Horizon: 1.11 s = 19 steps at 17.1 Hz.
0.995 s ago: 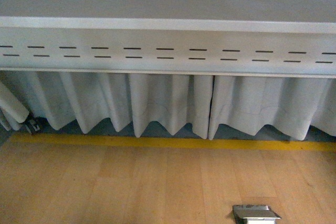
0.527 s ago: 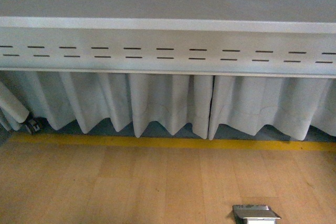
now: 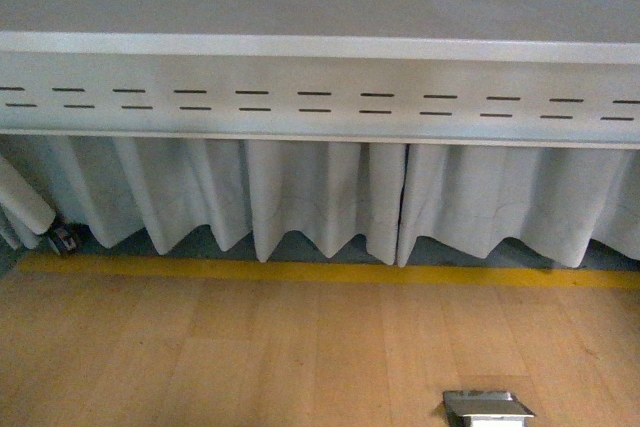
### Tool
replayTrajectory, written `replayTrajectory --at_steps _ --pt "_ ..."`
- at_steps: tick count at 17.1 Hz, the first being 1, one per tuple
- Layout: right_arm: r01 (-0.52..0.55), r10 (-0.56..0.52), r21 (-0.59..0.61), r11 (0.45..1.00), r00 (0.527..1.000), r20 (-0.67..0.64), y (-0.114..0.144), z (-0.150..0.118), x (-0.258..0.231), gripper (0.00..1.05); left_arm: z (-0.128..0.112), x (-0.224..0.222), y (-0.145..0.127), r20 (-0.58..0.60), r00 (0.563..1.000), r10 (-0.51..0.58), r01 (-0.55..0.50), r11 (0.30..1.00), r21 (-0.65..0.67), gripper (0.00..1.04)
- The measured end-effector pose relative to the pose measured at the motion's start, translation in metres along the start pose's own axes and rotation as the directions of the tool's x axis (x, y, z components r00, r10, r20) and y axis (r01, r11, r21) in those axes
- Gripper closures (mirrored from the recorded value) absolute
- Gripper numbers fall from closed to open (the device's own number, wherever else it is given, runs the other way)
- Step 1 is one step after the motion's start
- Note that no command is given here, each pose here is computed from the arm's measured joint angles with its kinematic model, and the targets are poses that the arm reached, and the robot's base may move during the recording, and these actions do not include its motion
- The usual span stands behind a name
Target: Open oven
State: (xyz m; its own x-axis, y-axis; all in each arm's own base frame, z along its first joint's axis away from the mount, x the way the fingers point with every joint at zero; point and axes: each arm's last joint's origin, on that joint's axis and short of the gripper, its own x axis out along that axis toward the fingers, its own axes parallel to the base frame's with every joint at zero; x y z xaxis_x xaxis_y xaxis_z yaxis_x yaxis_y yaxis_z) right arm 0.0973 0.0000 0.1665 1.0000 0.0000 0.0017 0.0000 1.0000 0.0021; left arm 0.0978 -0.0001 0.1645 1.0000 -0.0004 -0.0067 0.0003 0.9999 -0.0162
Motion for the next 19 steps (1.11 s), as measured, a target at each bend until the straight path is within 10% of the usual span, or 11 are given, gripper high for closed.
replayTrajectory --at_steps 19 --pt "0.0 0.0 0.0 1.0 1.0 0.0 0.0 0.0 0.0 0.06 0.0 0.0 0.0 0.0 1.0 0.0 0.0 1.0 0.0 0.07"
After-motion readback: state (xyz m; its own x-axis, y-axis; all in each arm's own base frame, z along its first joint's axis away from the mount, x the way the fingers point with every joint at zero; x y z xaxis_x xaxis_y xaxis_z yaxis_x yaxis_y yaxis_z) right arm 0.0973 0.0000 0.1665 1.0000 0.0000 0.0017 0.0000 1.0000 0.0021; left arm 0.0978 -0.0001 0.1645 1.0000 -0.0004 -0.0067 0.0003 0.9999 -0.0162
